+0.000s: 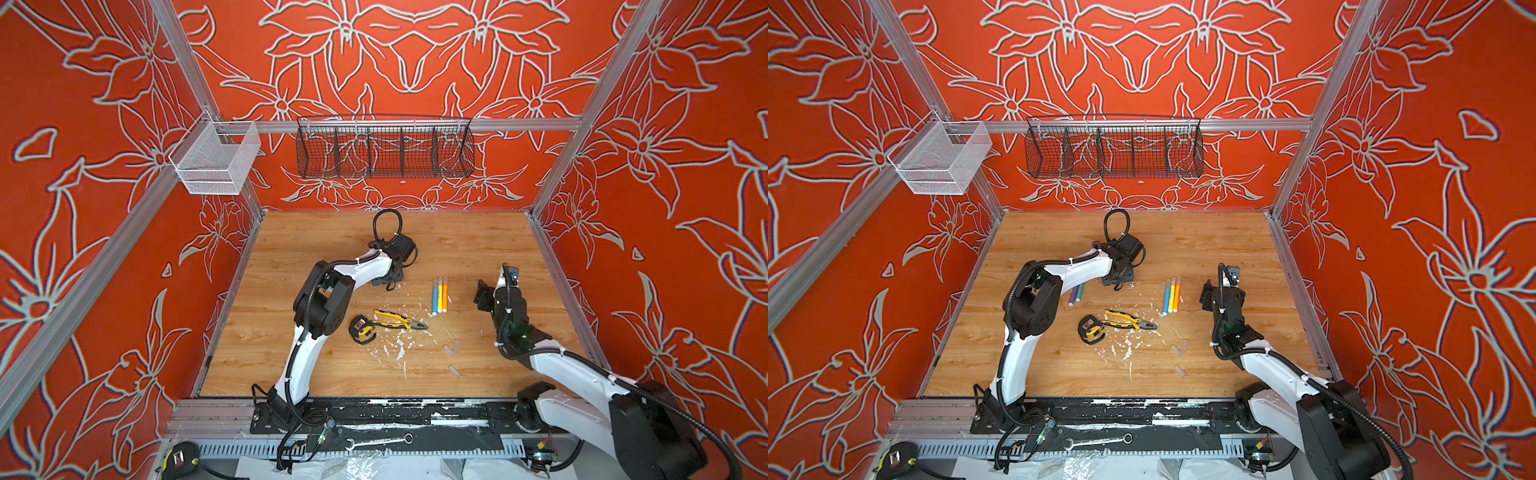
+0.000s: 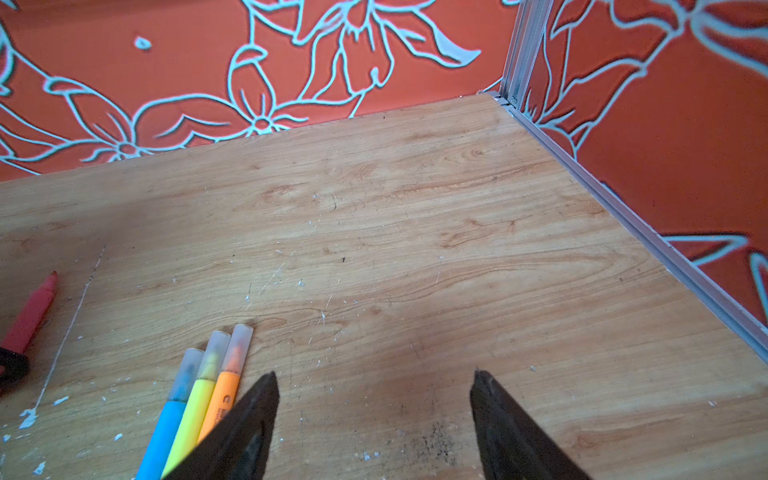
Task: Insert the pens into the pen caps
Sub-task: 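Move the left gripper over the pink marker, then close the left gripper on the pink marker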
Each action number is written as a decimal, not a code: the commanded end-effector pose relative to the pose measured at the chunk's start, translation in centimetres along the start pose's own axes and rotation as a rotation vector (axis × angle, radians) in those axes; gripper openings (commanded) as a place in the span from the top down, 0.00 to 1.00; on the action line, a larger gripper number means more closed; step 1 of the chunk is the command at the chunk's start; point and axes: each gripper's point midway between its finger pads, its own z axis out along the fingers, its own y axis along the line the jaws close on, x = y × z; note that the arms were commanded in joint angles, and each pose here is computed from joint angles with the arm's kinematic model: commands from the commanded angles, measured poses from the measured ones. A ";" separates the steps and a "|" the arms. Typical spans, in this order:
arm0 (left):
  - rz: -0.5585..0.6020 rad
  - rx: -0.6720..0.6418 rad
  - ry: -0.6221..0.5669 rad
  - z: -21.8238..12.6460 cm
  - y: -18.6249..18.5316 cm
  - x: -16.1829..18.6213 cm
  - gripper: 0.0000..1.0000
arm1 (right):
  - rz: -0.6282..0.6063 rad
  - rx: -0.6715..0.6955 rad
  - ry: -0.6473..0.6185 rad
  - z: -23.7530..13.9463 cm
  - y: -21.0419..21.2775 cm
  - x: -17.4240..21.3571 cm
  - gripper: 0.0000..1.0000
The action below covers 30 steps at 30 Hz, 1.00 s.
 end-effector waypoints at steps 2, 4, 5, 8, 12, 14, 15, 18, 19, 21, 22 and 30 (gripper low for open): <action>-0.019 -0.047 0.055 1.5 1.5 0.6 0.44 | 0.016 -0.009 -0.016 0.0 0.2 -0.7 0.25; -0.017 -0.044 0.063 1.7 1.4 0.7 0.45 | 0.016 -0.009 -0.016 0.0 0.2 -0.7 0.25; -0.017 -0.045 0.066 1.9 1.4 0.7 0.45 | 0.016 -0.009 -0.015 0.0 0.2 -0.7 0.25; -0.018 -0.048 0.079 2.4 1.4 0.8 0.47 | 0.016 -0.010 -0.016 0.0 0.2 -0.7 0.25; -0.019 -0.054 0.085 2.8 1.5 0.8 0.50 | 0.016 -0.011 -0.015 0.0 0.2 -0.7 0.25; -0.019 -0.056 0.087 2.9 1.5 0.8 0.52 | 0.016 -0.011 -0.016 0.0 0.2 -0.7 0.25; -0.020 -0.057 0.086 3.0 1.5 0.8 0.53 | 0.016 -0.010 -0.015 0.0 0.2 -0.7 0.25; -0.020 -0.056 0.087 3.2 1.6 0.7 0.57 | 0.016 -0.010 -0.016 0.0 0.2 -0.7 0.25; -0.019 -0.056 0.092 3.3 1.6 0.8 0.59 | 0.017 -0.011 -0.016 0.0 0.2 -0.7 0.25; -0.015 -0.041 0.096 3.5 1.4 0.9 0.62 | 0.016 -0.011 -0.016 0.0 0.2 -0.7 0.25; -0.014 -0.034 0.095 3.5 1.3 0.9 0.64 | 0.017 -0.011 -0.016 0.0 0.2 -0.7 0.25; -0.012 -0.029 0.100 4.8 1.4 1.0 0.87 | 0.016 -0.009 -0.015 0.0 0.2 -0.7 0.26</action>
